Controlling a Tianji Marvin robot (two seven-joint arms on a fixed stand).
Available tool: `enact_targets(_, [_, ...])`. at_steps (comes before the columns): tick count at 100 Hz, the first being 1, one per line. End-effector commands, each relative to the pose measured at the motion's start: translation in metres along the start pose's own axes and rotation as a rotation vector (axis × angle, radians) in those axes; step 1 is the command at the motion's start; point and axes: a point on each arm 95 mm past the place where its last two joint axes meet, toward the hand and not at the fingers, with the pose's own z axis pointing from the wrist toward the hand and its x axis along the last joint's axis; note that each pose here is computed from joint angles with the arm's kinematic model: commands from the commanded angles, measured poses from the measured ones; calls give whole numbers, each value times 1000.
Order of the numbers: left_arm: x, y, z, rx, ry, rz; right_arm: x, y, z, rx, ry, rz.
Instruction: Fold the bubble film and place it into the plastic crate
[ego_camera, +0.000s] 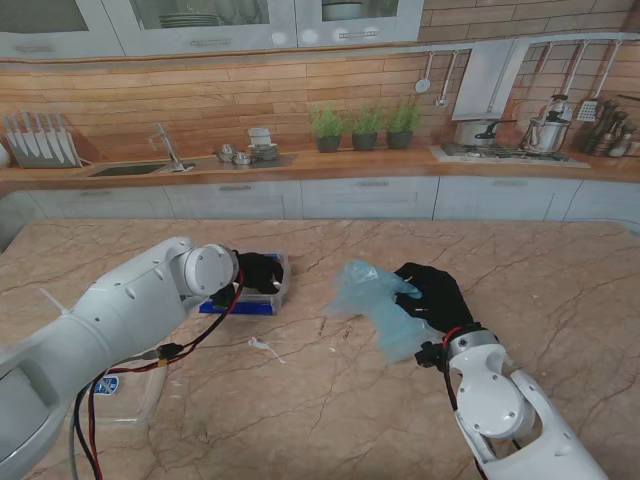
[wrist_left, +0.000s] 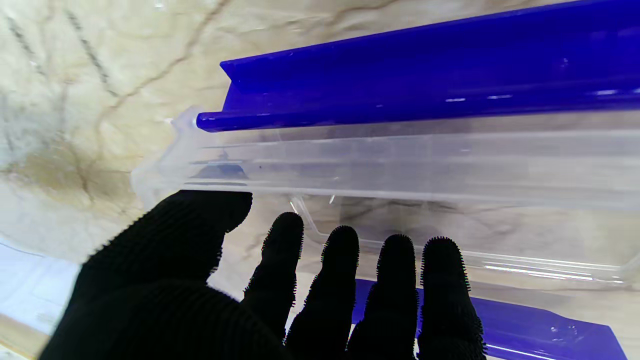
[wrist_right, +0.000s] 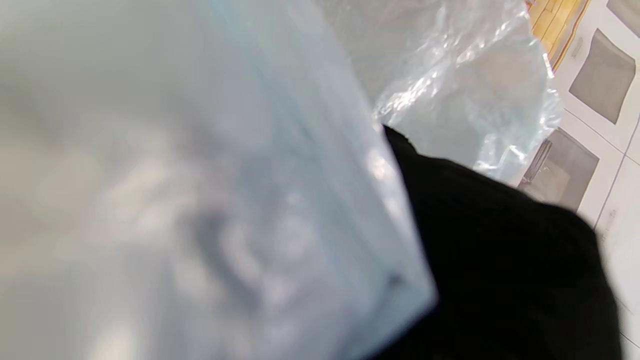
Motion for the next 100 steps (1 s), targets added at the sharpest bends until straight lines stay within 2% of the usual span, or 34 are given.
enact_targets(1, [30,2,7,-14,59,8,1,0,-5,-17,11,0])
enact_targets(48, [98,14,21,-66,150,30,-10,24,-37,-212,47,-168])
enact_targets(72, [132,16,28,-70,175,16,-12,32,-52,-284,67,-189])
enact_targets(100, [161,15,36,-84,156,10,-16,38,-64,-341,81,-190])
